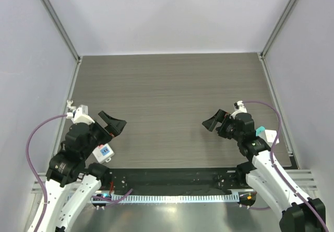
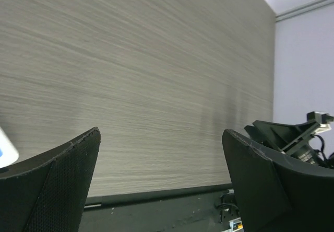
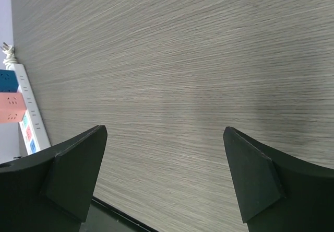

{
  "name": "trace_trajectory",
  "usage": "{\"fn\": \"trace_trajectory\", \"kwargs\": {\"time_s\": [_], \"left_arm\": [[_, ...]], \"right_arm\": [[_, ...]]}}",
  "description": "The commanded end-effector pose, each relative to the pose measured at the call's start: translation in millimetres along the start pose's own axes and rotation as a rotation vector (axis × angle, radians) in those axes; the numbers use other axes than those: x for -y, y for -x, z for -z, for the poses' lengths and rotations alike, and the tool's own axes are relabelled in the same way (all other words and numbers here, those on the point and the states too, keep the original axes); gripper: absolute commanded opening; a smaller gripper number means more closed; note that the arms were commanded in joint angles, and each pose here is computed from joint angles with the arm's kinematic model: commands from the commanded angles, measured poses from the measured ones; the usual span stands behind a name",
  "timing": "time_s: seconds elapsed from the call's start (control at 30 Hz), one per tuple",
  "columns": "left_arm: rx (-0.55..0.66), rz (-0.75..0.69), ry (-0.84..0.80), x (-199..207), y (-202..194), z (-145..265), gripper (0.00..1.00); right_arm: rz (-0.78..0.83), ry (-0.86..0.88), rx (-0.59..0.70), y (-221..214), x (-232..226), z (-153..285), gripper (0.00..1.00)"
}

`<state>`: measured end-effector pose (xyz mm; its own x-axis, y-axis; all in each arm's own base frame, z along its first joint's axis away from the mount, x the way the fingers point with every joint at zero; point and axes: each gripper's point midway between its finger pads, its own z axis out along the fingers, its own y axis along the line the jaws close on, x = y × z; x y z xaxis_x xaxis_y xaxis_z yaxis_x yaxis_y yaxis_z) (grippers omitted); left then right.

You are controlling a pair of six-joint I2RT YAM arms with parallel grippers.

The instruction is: Pull the plug off the socket

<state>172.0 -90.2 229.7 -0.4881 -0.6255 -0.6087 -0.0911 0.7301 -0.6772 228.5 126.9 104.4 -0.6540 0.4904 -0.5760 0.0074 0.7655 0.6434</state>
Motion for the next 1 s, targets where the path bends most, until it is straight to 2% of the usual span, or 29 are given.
{"fn": "trace_trajectory", "kwargs": {"time_s": [0.0,0.1,0.13,0.2,0.23,0.27,0.37,0.53,0.6,0.63,0.73,0.77,0.8,0.83,0.97], "left_arm": [[0.003,-0.024,0.097,-11,7,3,1.0],[-0.008,-0.045,0.161,-19,9,1,1.0],[-0.011,-0.05,0.16,-17,10,2,1.0],[-0.035,-0.054,0.182,-18,8,-1,1.0],[-0.043,-0.057,0.191,-19,8,0,1.0],[-0.055,-0.061,0.2,-17,8,-2,1.0],[-0.092,-0.073,0.233,-19,7,-2,1.0],[-0.119,-0.095,0.308,-26,9,5,1.0],[-0.051,-0.099,0.382,-36,23,11,1.0],[-0.039,-0.086,0.43,-45,24,15,1.0],[0.016,-0.11,0.509,-60,34,19,1.0],[0.02,-0.114,0.533,-64,34,19,1.0],[0.02,-0.119,0.554,-67,35,18,1.0],[0.022,-0.133,0.601,-73,36,17,1.0],[0.022,-0.17,0.698,-85,41,7,1.0]], "right_arm": [[0.054,0.005,0.062,22,-9,1,1.0],[0.081,0.077,0.078,28,-22,-4,1.0],[0.095,0.136,0.029,19,-31,-7,1.0],[0.106,0.227,0.048,28,-49,-13,1.0],[0.085,0.225,-0.006,20,-47,-26,1.0],[0.082,0.303,-0.004,27,-65,-28,1.0],[0.075,0.379,-0.054,21,-91,-53,1.0],[0.165,0.524,-0.144,-21,-163,-84,1.0],[0.185,0.583,-0.148,-27,-194,-105,1.0],[0.21,0.664,-0.145,-32,-229,-106,1.0],[0.212,0.719,-0.236,-69,-255,-135,1.0],[0.217,0.807,-0.223,-69,-292,-133,1.0],[0.213,0.795,-0.278,-92,-289,-155,0.99],[0.213,0.873,-0.261,-85,-320,-154,0.98],[0.254,0.913,-0.333,-128,-344,-176,0.96]]}}
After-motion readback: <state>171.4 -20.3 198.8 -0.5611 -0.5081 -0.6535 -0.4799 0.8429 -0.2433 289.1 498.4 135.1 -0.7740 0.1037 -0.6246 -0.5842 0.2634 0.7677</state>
